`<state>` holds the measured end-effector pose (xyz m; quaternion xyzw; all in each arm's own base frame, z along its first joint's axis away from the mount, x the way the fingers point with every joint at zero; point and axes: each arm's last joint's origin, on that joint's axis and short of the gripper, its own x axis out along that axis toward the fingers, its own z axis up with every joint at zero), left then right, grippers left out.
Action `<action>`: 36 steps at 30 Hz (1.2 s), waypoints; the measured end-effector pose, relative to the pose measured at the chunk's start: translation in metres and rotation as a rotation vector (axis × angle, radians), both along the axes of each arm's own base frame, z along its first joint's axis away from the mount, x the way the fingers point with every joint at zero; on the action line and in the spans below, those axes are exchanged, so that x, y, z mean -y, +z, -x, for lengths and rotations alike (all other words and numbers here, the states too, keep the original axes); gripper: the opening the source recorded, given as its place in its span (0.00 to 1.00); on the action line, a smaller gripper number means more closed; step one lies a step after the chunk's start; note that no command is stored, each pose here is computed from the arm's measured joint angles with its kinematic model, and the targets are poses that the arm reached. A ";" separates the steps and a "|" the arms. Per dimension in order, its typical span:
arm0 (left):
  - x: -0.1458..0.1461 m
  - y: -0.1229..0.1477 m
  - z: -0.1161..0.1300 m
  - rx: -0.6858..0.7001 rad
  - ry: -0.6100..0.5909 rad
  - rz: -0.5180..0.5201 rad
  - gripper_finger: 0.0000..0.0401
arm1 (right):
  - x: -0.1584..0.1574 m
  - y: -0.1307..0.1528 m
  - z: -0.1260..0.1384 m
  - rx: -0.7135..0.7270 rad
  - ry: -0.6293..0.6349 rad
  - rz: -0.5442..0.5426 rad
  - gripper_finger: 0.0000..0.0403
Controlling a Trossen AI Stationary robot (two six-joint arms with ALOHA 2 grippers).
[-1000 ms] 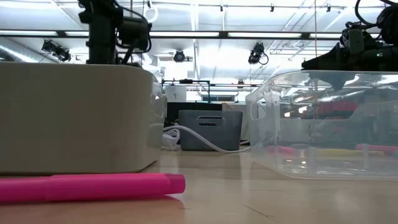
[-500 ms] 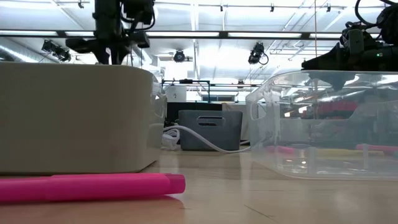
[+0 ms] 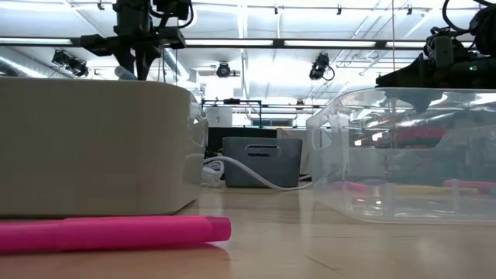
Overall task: Pick & Place Markers
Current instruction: Put the top blue highlighter pen into the black bin
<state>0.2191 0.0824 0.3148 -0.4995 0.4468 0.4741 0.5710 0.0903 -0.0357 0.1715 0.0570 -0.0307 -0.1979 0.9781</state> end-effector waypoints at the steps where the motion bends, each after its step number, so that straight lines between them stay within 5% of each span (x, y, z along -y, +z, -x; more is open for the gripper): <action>1: -0.001 0.000 -0.001 0.004 0.008 0.000 0.17 | 0.000 0.000 0.000 0.000 0.000 0.000 0.40; 17: -0.027 0.016 -0.065 0.024 0.041 -0.005 0.16 | 0.000 0.000 0.000 0.000 0.000 0.000 0.40; 36: -0.067 0.004 -0.160 0.083 0.053 -0.036 0.16 | 0.000 0.000 0.000 0.000 0.000 0.000 0.40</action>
